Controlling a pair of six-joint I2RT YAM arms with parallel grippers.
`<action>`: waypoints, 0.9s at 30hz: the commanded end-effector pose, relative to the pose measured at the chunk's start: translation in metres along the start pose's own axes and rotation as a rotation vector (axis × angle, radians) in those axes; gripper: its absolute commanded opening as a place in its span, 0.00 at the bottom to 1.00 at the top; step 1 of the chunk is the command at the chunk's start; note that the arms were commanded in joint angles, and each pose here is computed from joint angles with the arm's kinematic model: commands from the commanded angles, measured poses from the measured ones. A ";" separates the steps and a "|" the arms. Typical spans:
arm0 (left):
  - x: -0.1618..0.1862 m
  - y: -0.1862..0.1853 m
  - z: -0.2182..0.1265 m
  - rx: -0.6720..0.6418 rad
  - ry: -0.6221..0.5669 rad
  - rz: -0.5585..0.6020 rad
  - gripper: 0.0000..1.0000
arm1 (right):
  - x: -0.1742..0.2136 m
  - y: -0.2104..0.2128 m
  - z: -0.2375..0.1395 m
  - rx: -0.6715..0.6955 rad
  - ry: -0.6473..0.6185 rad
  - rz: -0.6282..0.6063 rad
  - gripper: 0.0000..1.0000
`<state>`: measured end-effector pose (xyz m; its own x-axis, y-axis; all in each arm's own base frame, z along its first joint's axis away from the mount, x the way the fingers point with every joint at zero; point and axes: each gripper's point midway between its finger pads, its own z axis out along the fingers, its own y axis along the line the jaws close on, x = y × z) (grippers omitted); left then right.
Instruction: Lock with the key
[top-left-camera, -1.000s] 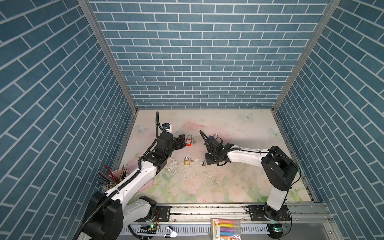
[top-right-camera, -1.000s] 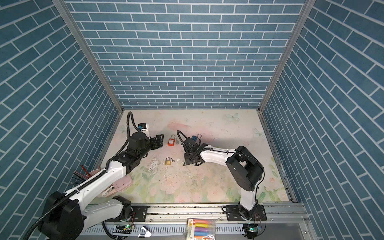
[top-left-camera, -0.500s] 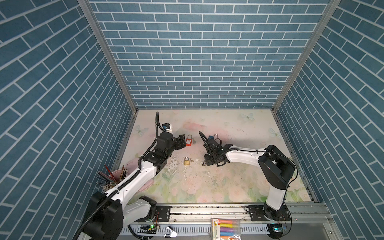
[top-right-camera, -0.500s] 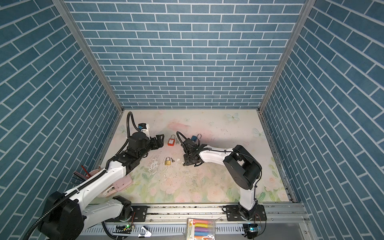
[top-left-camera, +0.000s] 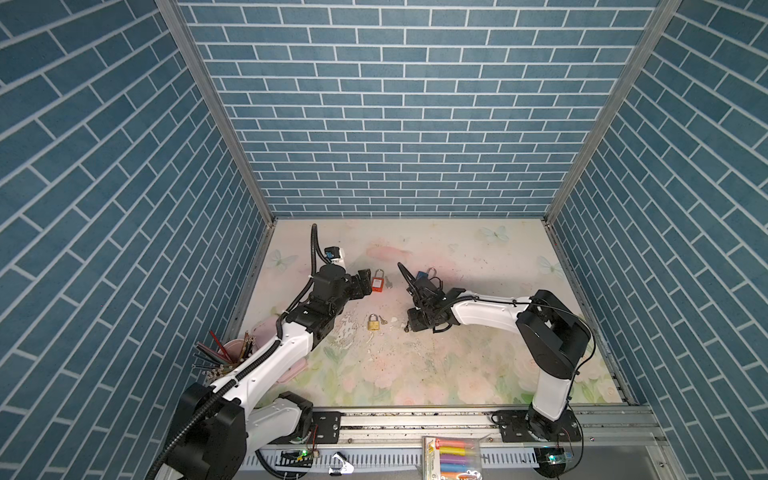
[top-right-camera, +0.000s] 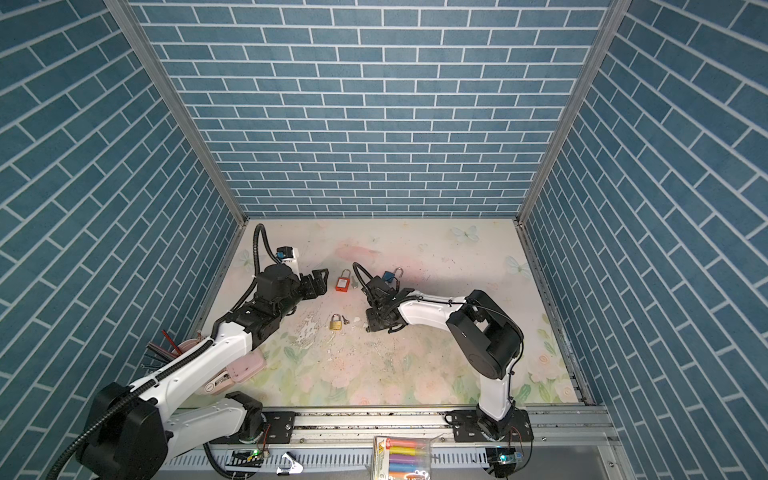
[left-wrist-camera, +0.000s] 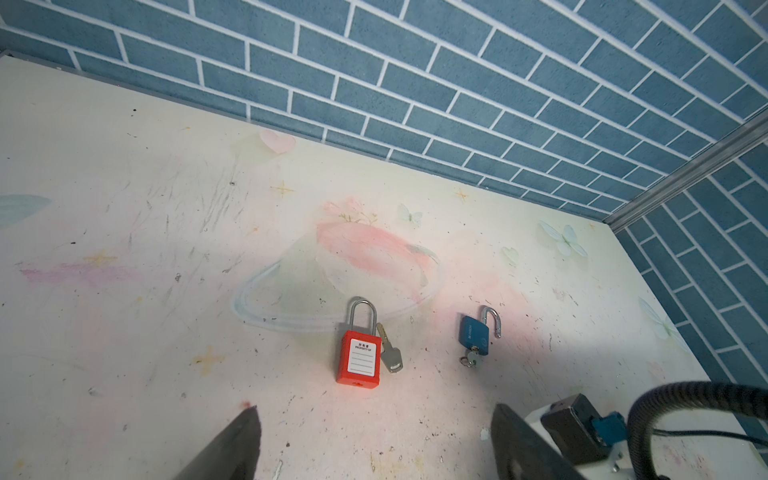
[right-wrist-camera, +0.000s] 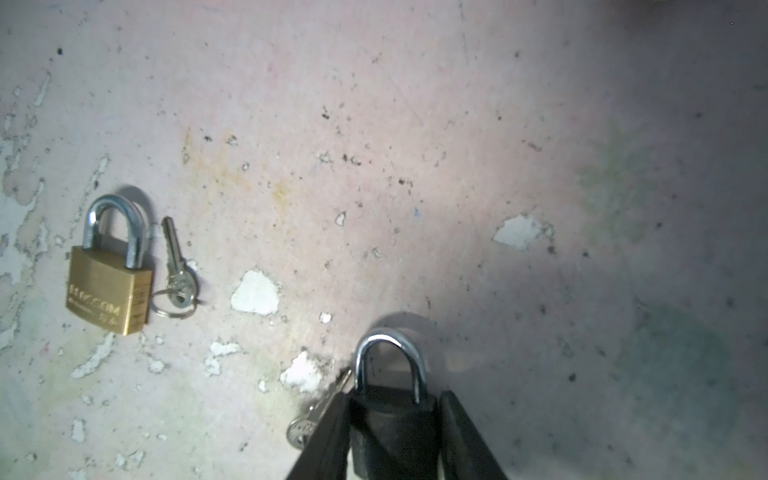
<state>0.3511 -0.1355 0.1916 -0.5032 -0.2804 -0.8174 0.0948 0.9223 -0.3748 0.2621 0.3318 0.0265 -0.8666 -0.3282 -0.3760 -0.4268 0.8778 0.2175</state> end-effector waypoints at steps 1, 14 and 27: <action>0.002 0.005 0.001 -0.011 -0.003 -0.012 0.87 | 0.003 -0.006 0.001 0.023 0.007 -0.015 0.37; -0.017 0.016 -0.010 -0.024 -0.086 -0.131 0.87 | -0.072 -0.075 -0.084 0.032 -0.271 0.143 0.48; 0.036 0.030 0.035 0.038 0.216 -0.284 0.87 | -0.054 -0.186 -0.090 -0.030 -0.294 0.410 0.50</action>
<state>0.3643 -0.1094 0.1221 -0.6622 -0.4828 -0.5730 -0.1075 0.8181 -0.5650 0.3605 0.1432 0.0825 -0.8562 0.1708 -0.4877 -0.0186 0.9330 0.3595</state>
